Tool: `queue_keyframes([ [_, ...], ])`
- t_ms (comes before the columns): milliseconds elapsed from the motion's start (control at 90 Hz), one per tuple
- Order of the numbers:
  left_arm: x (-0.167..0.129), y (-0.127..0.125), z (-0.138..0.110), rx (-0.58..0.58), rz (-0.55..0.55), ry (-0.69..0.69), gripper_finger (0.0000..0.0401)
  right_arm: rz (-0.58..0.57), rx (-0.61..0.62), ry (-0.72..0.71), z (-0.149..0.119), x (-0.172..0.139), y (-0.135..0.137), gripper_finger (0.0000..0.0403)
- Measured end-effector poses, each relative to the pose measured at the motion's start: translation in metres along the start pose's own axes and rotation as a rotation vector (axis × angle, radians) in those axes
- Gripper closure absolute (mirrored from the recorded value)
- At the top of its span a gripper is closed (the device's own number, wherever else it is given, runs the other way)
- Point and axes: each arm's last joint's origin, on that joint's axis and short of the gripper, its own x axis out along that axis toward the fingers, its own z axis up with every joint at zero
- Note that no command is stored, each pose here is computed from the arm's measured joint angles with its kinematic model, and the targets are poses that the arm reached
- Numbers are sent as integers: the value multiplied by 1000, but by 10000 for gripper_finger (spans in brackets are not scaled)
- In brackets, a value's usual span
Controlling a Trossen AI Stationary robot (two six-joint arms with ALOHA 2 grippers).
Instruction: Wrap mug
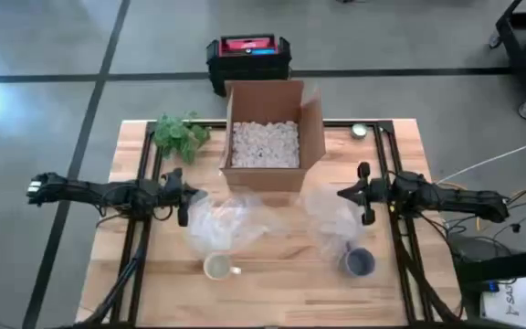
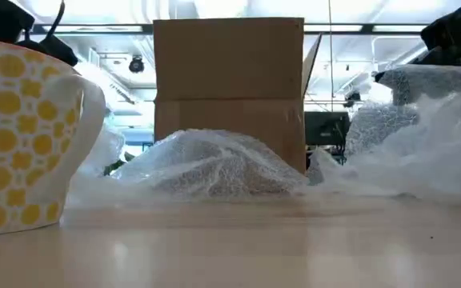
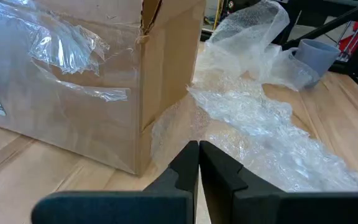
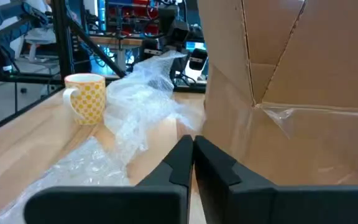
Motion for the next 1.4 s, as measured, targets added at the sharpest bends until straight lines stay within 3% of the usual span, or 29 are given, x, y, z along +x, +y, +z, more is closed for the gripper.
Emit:
queue_keyframes([
  [1400,0,0,1,-4,-2,-7,401,-2,-4,-22,2,0,0,403],
])
